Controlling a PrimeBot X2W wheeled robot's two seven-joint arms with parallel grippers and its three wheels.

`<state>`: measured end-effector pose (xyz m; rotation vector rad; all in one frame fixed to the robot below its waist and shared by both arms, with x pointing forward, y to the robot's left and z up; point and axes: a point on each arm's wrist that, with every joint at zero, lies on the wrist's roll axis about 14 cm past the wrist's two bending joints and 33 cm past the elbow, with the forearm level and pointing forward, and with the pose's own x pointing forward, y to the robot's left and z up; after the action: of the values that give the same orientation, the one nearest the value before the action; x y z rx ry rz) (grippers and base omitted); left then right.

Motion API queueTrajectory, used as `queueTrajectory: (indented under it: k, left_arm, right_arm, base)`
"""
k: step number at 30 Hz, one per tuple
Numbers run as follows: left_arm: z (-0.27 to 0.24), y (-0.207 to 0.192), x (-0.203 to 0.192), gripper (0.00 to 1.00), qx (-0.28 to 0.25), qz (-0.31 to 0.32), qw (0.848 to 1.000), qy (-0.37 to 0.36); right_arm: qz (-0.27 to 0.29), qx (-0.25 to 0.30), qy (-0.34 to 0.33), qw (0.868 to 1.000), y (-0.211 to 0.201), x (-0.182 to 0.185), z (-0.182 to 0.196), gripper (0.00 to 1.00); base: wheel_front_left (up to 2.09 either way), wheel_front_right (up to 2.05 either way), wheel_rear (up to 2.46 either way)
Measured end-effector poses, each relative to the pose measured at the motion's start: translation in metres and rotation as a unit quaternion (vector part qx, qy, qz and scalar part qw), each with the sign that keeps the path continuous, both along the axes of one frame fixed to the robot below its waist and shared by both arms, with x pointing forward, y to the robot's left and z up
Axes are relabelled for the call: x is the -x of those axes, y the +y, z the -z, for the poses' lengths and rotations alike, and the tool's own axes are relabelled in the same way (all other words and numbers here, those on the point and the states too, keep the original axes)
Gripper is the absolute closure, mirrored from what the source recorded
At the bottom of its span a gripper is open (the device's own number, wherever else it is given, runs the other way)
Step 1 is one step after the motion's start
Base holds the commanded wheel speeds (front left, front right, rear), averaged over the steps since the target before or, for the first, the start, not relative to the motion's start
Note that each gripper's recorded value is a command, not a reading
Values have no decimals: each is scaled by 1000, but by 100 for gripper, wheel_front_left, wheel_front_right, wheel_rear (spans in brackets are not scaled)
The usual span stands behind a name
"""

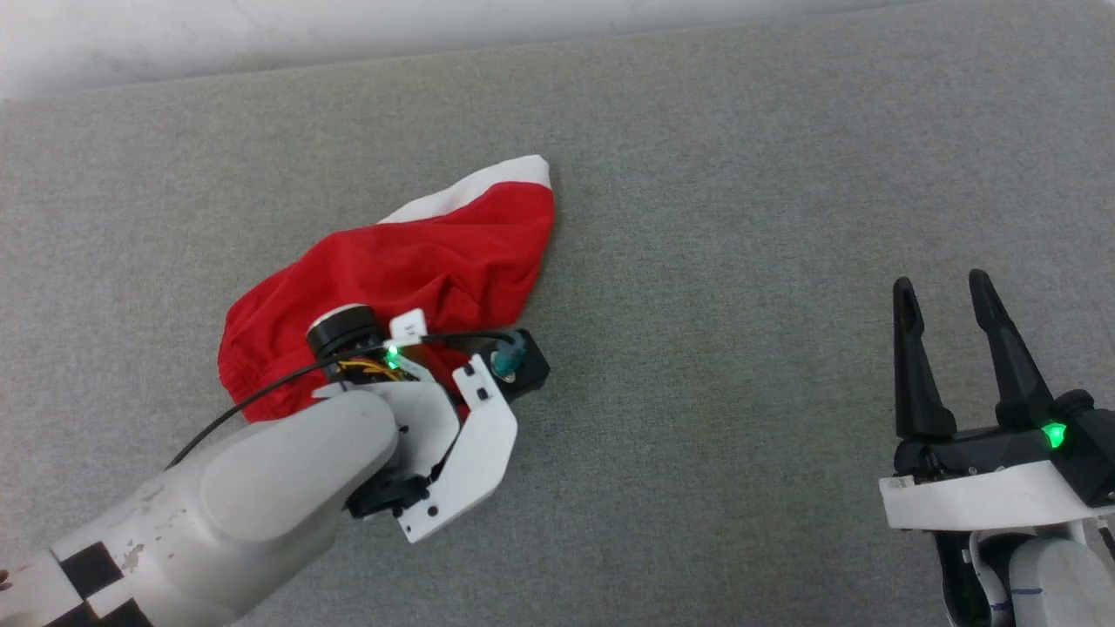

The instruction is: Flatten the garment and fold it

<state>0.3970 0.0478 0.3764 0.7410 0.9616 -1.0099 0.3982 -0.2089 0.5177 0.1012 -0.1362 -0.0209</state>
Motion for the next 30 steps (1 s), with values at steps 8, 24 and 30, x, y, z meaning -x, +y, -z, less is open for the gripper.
queueTrajectory:
  k: [8, 24, 30]
  left_arm:
    - [-35, -22, -19, 100, 139, -24, 989, -49]
    - [-96, -142, -23, 100, 388, 3, 917, -98]
    - [-3, -134, 42, 100, 258, 29, 966, 0]
  right_arm:
    - [-3, 0, -15, 1000, 2, 1, -10, 0]
    - [18, 9, -16, 1000, -12, 8, -12, 0]
    - [29, 13, 2, 999, -19, 8, -1, 0]
  base:
    - [0, 0, 0]
    - [0, 0, 0]
    - [0, 0, 0]
